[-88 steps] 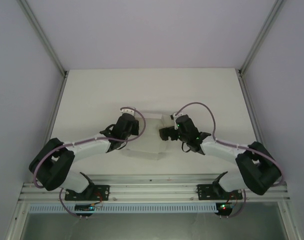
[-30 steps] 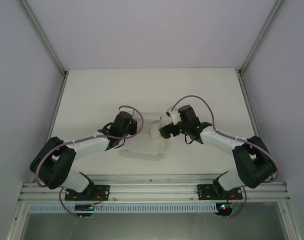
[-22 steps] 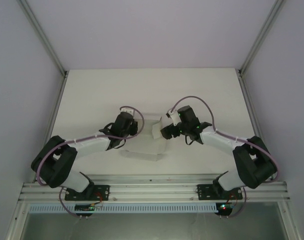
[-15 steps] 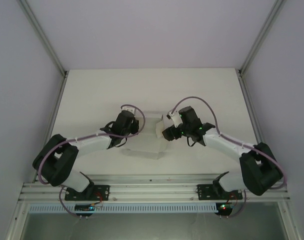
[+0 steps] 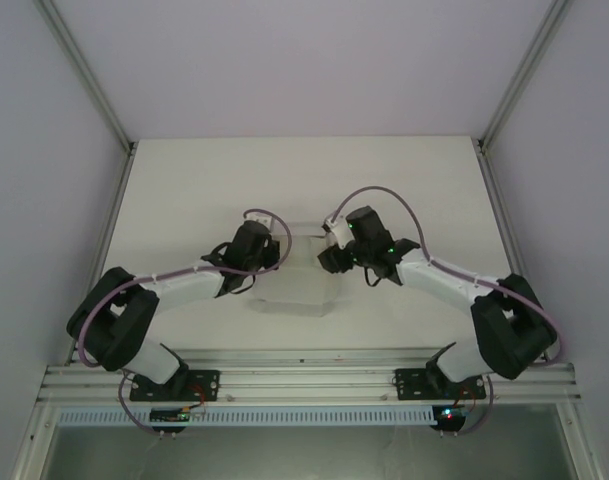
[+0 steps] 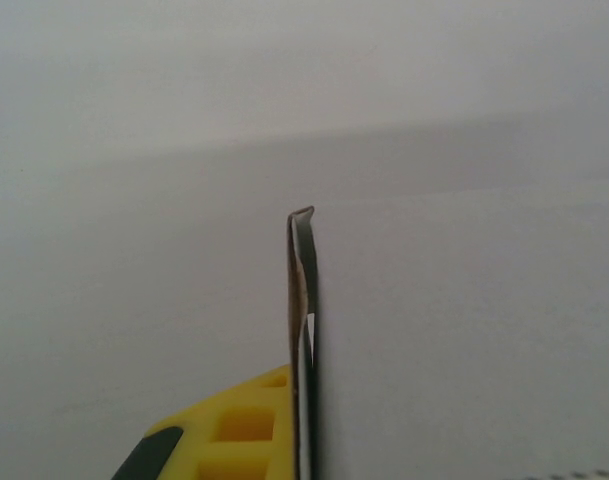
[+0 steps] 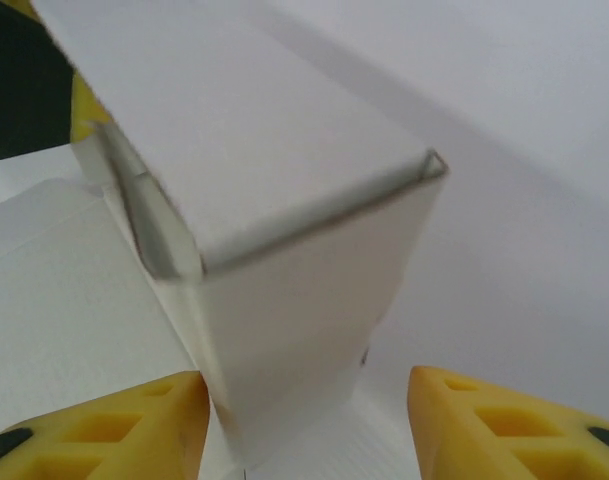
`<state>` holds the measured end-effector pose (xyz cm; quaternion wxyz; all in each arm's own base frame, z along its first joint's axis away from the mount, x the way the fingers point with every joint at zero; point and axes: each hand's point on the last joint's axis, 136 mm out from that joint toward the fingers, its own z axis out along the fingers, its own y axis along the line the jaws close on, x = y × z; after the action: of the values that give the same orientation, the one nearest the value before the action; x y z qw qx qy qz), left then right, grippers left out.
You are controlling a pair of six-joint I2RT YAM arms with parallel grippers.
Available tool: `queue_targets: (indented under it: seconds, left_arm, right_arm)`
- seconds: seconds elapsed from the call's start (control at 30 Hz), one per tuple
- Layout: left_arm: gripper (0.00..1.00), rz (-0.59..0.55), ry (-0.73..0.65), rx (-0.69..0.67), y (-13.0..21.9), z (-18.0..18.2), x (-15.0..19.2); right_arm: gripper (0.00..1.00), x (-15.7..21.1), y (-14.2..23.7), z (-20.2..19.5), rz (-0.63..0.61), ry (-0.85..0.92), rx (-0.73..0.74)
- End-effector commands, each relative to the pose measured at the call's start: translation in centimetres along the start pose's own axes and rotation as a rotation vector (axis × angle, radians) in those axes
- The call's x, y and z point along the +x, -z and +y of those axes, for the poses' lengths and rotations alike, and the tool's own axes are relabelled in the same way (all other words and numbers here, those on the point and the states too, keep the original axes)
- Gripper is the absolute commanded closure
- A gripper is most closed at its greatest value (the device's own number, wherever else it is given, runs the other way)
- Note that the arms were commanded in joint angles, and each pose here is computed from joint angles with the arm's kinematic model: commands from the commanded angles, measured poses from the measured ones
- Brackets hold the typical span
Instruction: Assemble paper box
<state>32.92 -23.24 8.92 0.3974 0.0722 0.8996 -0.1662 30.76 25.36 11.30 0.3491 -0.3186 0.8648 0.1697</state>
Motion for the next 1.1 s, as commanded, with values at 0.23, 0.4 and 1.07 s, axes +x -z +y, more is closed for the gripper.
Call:
queue_targets:
  seconds: [0.23, 0.4, 1.07]
  left_arm:
    - [1.00, -0.026, 0.019, 0.035, 0.4, -1.3, -1.6]
    - [1.00, -0.019, 0.037, -0.015, 0.5, -0.5, -1.7]
    - [1.00, 0.044, 0.254, -0.447, 1.8, 7.7, -0.2]
  right_arm:
    - [0.84, -0.4, -1.5, -3.6, 0.060, 0.009, 0.324]
    - [0.97, 1.4, -1.5, -5.5, 0.149, -0.022, 0.465]
    - [1.00, 5.4, 4.9, -14.6, 0.359, -0.136, 1.180]
